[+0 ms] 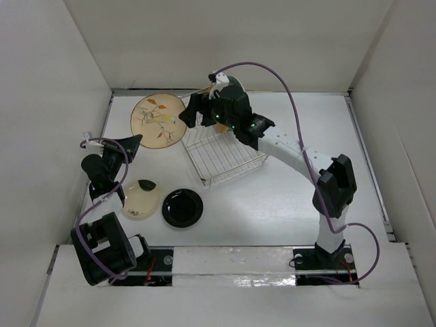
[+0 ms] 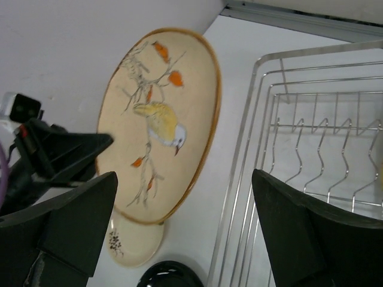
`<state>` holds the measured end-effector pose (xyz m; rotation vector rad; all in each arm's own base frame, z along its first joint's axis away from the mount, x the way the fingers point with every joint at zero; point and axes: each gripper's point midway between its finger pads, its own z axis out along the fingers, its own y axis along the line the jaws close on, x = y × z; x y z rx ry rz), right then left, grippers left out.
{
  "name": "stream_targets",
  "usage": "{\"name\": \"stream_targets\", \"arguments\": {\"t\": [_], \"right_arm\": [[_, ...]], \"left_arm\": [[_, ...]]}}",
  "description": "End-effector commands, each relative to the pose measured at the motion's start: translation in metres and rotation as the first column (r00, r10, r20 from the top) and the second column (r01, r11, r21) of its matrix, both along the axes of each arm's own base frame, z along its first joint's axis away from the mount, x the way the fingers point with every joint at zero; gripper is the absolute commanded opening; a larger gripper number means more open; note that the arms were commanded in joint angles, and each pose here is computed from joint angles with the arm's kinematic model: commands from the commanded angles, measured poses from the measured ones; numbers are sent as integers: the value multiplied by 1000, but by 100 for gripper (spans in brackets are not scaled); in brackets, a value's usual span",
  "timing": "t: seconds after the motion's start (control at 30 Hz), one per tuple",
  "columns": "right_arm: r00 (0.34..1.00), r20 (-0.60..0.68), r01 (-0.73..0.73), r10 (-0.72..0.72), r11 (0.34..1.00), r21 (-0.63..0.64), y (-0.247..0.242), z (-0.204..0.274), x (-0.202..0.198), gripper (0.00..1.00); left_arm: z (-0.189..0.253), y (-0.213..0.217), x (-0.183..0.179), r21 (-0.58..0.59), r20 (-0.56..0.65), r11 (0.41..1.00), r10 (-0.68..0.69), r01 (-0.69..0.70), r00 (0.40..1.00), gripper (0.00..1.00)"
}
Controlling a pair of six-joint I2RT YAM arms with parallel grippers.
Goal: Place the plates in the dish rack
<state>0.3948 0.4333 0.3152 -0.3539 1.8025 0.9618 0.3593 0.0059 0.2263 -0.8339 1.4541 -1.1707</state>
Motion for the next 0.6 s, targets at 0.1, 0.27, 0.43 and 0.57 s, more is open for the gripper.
{"name": "stream_targets", "arguments": {"t": [0.1,0.27,0.43,0.57], "right_arm": [[994,-32,-106,106,994,5,14,-6,8,97],[991,-37,-123,126,989,79,18,-9,9,89],[978,-27,-204,209,973,111,27,-8,-1,75],[960,-44,-265,276,950,163,29,-8,-12,43]], "left_arm": [[68,-25,-26,62,257,993,-114,101,960,0],[65,-37,-37,85,273,986,-165,147,948,0],[62,-47,-46,121,276,976,-208,180,938,0],[49,-54,-41,200,202,964,-218,178,955,0]]}}
